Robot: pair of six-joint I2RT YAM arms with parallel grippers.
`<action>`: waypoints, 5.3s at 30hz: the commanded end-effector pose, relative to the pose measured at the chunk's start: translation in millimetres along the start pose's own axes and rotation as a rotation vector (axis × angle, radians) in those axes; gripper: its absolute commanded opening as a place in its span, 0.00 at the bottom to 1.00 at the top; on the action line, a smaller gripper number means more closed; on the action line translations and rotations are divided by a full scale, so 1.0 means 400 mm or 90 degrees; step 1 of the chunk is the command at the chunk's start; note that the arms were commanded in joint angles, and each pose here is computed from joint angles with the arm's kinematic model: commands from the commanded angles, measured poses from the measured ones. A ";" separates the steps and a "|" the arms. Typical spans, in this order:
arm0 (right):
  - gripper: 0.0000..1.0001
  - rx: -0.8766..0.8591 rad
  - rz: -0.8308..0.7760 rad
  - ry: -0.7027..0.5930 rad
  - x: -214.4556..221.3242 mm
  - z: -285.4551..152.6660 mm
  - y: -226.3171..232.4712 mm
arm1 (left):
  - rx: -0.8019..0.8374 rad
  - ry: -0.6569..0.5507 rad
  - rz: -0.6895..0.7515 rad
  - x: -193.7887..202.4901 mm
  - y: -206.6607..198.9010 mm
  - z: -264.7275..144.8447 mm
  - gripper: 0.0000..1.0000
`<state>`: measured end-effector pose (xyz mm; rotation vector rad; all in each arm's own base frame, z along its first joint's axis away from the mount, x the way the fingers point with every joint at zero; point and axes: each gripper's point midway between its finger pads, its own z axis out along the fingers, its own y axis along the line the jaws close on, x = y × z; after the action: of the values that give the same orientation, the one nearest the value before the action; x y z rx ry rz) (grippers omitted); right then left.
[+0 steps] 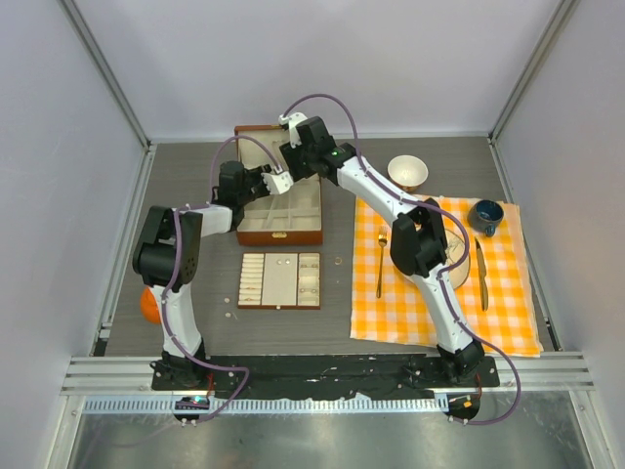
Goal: Organize the mixed jewelry
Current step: Place the jewelry in the jewelry box, then pick up the jewelry from the center of the board.
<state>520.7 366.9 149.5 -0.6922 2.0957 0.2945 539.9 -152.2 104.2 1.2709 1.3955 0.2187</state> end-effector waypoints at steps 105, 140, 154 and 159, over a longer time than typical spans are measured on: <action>0.01 0.189 -0.084 -0.105 -0.143 -0.014 0.007 | -0.068 -0.058 -0.117 -0.092 0.081 -0.118 0.03; 0.55 0.036 -0.091 -0.097 -0.130 -0.261 0.093 | -0.086 -0.033 -0.389 -0.185 0.173 -0.319 0.47; 0.55 0.047 -0.157 -0.098 -0.050 -0.430 0.021 | -0.066 0.019 -0.473 -0.220 0.139 -0.439 0.54; 0.55 0.026 -0.183 -0.046 0.047 -0.429 -0.001 | -0.055 0.038 -0.482 -0.226 0.112 -0.488 0.59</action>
<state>401.8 295.5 236.2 -0.8727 1.9217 0.1103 402.8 -108.4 249.1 0.6284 1.7551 -0.2001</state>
